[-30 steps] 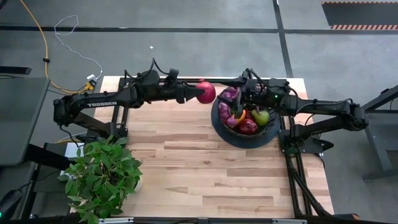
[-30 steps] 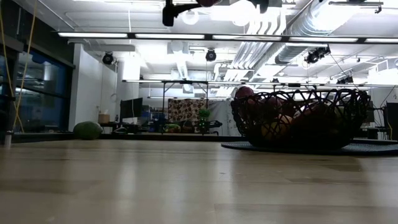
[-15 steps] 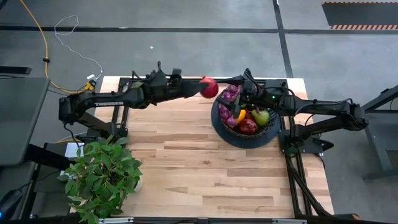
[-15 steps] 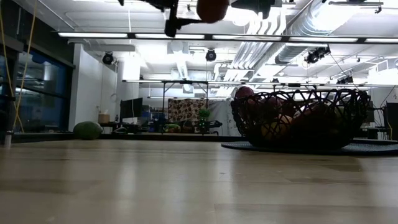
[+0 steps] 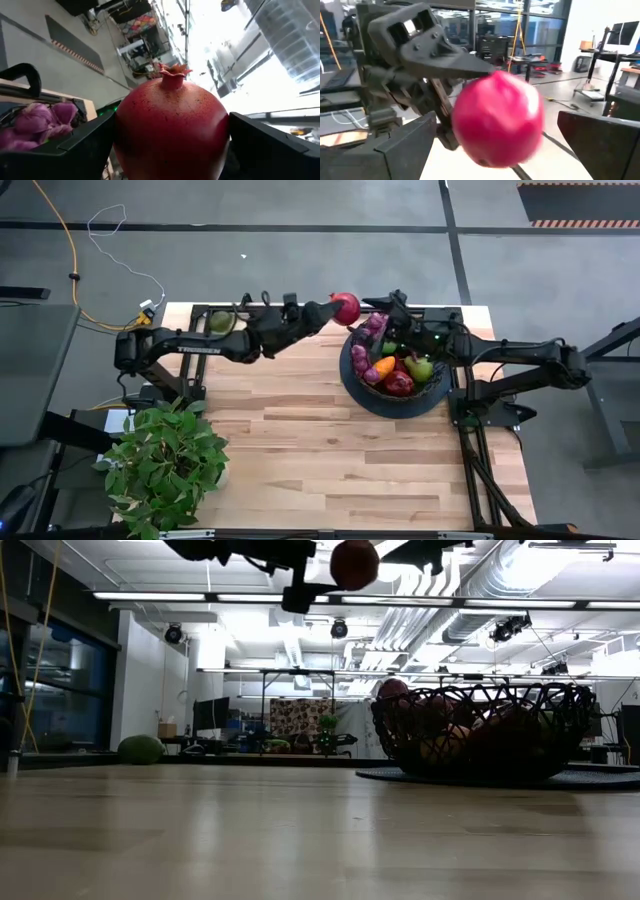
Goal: Build produce basket
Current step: Put the red pomegranate into the black wire basket
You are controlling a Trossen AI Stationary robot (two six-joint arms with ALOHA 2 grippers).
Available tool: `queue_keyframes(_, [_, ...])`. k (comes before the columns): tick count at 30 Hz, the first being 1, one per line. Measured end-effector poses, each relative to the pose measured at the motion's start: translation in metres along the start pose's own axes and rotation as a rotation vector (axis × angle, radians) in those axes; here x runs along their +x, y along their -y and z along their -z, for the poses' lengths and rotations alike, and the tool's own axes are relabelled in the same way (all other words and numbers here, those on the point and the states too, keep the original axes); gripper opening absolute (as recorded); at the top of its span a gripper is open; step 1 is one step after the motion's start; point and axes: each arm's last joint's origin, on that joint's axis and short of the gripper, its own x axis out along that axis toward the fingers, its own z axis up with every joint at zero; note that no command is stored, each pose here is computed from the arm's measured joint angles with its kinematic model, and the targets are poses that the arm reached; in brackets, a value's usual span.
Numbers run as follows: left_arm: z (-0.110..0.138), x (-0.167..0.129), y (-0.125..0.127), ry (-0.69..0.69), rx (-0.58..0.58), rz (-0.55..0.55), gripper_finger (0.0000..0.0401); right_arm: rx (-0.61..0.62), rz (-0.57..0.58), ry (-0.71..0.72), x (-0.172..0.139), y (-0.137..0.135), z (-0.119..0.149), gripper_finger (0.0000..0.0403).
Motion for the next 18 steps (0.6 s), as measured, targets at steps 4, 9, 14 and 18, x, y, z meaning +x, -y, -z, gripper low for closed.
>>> queue_keyframes(4, [0.006, 0.002, -0.001, 0.019, -0.016, 0.009, 0.036, -0.009, 0.012, -0.017, 0.01, -0.003, 0.009, 0.0399])
queue_keyframes(9, [0.011, 0.003, -0.005, -0.004, -0.029, -0.001, 0.036, -0.038, 0.096, -0.02, 0.026, -0.005, 0.02, 0.0399])
queue_keyframes(14, [0.014, 0.002, -0.003, -0.025, -0.028, 0.012, 0.036, 0.007, 0.125, 0.029, 0.034, -0.007, 0.023, 0.0399])
queue_keyframes(18, [0.015, 0.002, -0.003, -0.027, -0.025, 0.014, 0.036, 0.058, 0.117, 0.019, 0.034, -0.007, 0.025, 0.0399])
